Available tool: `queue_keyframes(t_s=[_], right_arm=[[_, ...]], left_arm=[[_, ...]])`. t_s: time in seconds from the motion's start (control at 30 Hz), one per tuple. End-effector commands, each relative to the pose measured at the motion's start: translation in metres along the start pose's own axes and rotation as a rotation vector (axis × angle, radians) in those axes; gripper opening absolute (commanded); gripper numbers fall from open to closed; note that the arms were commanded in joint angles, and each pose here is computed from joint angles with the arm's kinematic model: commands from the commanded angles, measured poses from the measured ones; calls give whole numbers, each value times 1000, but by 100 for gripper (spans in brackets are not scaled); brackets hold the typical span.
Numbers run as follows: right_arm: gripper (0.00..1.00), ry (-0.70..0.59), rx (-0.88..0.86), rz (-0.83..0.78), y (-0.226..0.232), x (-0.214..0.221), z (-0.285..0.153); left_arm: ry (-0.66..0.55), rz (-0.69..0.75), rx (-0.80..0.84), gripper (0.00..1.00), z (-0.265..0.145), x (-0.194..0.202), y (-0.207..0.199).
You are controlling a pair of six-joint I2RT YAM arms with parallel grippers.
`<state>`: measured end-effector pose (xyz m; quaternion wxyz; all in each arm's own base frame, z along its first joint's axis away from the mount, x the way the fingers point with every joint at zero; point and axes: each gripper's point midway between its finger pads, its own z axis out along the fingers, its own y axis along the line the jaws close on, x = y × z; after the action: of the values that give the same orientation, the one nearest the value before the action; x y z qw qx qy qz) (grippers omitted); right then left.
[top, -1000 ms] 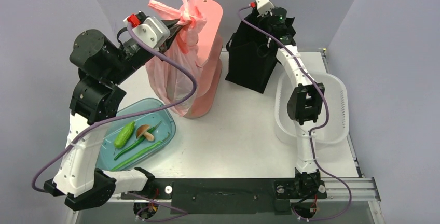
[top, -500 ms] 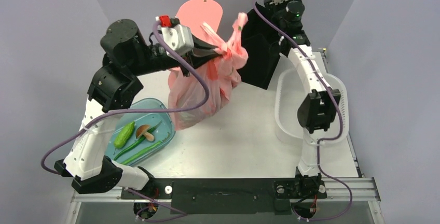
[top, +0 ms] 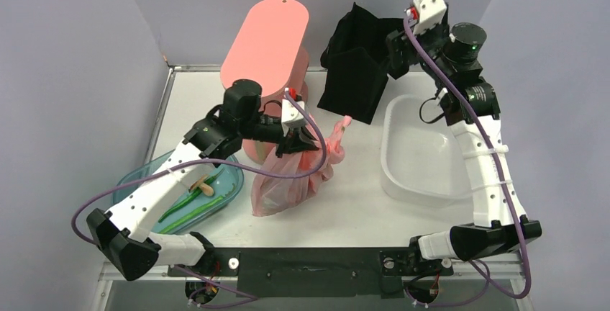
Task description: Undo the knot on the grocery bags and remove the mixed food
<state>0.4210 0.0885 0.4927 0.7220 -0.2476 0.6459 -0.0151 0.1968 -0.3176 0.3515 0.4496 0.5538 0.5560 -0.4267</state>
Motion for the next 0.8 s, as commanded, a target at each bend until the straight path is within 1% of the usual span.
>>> queue_keyframes(t_s=[0.0,0.1,0.13,0.17,0.2,0.23,0.27,0.3,0.37,0.4,0.43,0.5,0.53,0.57,0.6,0.63,0.73,0.77], right_arm=[[74,252,-250,136,65,69,-33],[71,319,-289,186,81,88,-50],[71,354,-302,210,88,99,-57],[70,376,-325,224,95,107,-61],[69,396,-342,240,101,110,-69],[68,415,-381,258,110,117,-74],[67,432,-405,266,116,120,-83],[67,454,-437,281,125,129,-89],[66,480,-476,293,139,139,-105],[66,489,-495,297,145,142,-110],[66,510,-515,305,153,152,-118],[65,536,-557,297,169,163,-130],[65,544,-590,275,179,165,-136],[65,561,-601,261,185,173,-144],[65,564,-628,248,194,175,-149],[64,565,-664,228,205,178,-157],[61,551,-735,174,225,189,-170],[61,525,-757,147,231,186,-174]], left_arm=[[-131,248,70,0,12,-28,1],[-128,257,157,0,26,-17,0],[-122,244,212,0,26,-12,-10],[-115,277,237,0,27,-5,-11],[-80,232,276,0,24,11,-20],[-76,264,295,0,20,19,-24],[-29,242,308,0,15,44,-28],[-12,259,297,0,8,52,-31],[100,237,272,0,-7,106,-37],[127,262,248,5,-12,117,-34],[183,256,201,11,-20,137,-32],[226,234,148,32,-36,156,-31],[223,251,130,46,-43,154,-33],[249,221,129,48,-52,164,-39],[244,257,115,50,-59,160,-44],[265,243,105,51,-64,166,-48],[234,251,12,52,-80,154,-59],[231,255,-18,52,-82,156,-58]])
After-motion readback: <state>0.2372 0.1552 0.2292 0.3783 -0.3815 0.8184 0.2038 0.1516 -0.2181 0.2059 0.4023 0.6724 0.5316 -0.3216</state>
